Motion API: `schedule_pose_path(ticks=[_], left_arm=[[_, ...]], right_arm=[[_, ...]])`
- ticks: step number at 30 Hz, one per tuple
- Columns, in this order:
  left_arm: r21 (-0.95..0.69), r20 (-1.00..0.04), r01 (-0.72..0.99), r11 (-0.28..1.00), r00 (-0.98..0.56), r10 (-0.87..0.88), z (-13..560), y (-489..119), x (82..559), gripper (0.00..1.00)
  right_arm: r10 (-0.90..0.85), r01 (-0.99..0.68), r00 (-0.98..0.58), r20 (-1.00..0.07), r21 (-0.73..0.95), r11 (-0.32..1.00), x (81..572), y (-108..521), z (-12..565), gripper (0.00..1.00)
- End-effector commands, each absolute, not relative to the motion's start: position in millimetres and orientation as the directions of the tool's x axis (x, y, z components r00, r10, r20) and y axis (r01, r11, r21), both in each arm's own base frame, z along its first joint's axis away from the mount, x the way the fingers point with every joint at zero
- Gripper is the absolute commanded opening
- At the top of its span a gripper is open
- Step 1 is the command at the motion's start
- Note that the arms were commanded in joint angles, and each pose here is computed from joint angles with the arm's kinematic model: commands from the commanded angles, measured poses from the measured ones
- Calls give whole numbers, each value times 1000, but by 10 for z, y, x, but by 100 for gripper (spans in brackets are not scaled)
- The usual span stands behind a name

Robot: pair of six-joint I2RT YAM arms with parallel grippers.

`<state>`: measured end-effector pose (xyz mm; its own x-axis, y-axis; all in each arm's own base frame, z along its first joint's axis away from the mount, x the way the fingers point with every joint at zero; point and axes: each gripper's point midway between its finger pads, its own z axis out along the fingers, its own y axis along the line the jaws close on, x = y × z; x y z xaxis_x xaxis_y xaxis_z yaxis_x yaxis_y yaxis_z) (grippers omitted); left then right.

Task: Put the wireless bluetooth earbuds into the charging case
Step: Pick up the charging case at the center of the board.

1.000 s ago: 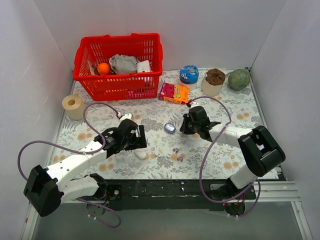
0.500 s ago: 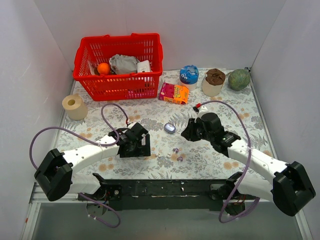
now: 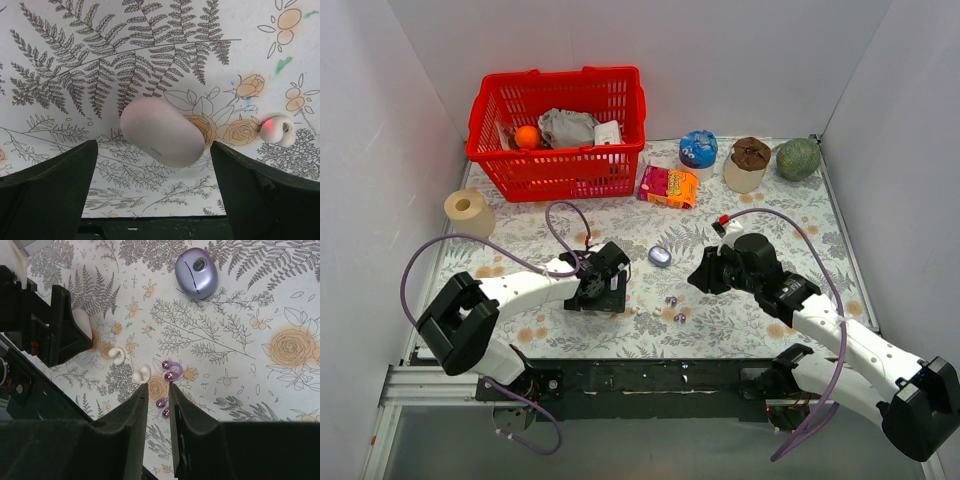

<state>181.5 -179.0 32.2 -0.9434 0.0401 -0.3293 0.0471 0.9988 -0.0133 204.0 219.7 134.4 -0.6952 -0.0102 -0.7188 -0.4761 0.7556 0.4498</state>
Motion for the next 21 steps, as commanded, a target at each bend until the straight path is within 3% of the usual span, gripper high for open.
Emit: schedule_pose_path(ticks=[1,11,21], left_arm=[[13,-354,87,996,-931,86,346,-1823,1913,95],[19,-328,103,994,-939,104,202,-1826,1881,72],[-104,-326,-25,994,-944,-58,99,-2024,1880,70]], right_arm=[[-31,-514,-673,-739,438,738,1968,2178,1436,31],[-30,-521,-666,-746,435,734,1956,2169,1496,31],[1,-499,-677,-736,459,735,1941,2162,1513,31]])
